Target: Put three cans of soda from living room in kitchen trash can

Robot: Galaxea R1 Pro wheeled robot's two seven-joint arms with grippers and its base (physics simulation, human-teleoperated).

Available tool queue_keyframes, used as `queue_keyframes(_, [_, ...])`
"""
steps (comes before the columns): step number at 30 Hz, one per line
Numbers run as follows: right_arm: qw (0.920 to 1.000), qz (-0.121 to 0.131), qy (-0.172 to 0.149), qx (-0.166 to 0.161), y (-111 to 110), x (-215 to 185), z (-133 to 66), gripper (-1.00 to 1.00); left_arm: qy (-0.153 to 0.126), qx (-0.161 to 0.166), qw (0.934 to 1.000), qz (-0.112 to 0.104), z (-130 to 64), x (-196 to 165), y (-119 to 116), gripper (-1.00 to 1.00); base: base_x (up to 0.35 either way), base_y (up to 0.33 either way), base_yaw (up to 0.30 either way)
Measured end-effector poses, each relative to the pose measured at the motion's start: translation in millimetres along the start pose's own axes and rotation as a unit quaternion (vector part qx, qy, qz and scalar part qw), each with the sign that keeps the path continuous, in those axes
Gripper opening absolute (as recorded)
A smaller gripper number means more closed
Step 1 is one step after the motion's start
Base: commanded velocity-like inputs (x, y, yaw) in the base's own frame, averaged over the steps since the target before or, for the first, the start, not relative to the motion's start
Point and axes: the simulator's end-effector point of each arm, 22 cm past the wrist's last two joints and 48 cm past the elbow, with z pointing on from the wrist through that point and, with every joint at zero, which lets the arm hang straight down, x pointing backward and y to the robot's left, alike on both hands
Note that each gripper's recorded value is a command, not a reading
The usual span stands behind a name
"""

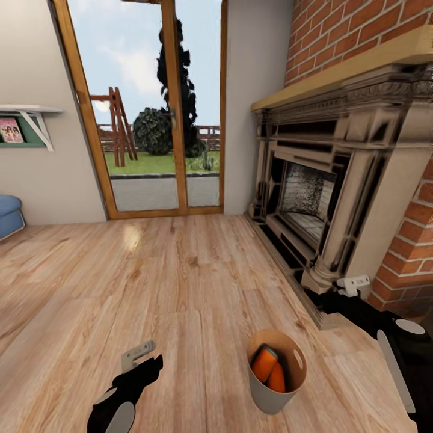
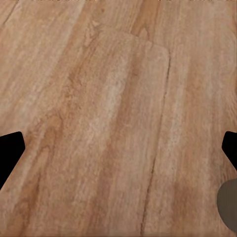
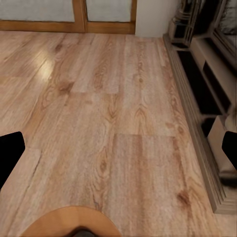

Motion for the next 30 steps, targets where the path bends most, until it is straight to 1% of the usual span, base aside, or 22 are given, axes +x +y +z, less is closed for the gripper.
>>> queue_keyframes(4, [1.0,-0.001,-0.008,0.001,-0.1,-8.3,-5.0,1.0,-0.006,0.003,1.0,-0.001,-3.6,-4.4,-1.7,1.0,0.0,0.0,0.0])
queue_keyframes(8, [1.0,-0.001,-0.008,0.001,-0.6,-17.5,-5.5,1.0,-0.006,0.003,1.0,-0.001,-8.0,-12.1,-4.7,1.0,0.0,0.0,0.0])
queue_keyframes(16, [1.0,0.001,-0.005,0.003,-0.4,-14.7,-4.3,1.0,0.0,0.001,1.0,0.0,-4.3,-5.4,-2.3,1.0,0.0,0.0,0.0])
queue_keyframes(20, [0.9997,0.015,0.021,0.002,0.7,11.1,4.1,1.0,0.028,-0.02,0.9994,0.01,7.3,19.3,15.5,1.0,0.0,0.0,0.0])
queue_keyframes(21, [0.9993,0.019,0.031,0.001,1.3,19.8,5.8,1.0,0.039,-0.029,0.9987,0.013,11.4,29.6,22.5,1.0,0.0,0.0,0.0])
queue_keyframes(24, [0.9987,0.026,0.043,0.0,2.4,31.9,7.3,1.0,0.068,-0.05,0.9962,0.021,20.0,55.5,40.8,1.0,0.0,0.0,0.0])
queue_keyframes(25, [0.9985,0.029,0.047,0.0,3.2,36.1,7.5,1.0,0.075,-0.06,0.9952,0.019,23.0,63.5,49.6,1.0,0.0,0.0,0.0])
queue_keyframes(30, [0.998,0.034,0.054,-0.003,6.6,43.4,8.0,1.0,0.086,-0.073,0.9936,0.006,29.5,80.5,68.3,1.0,0.0,0.0,0.0])
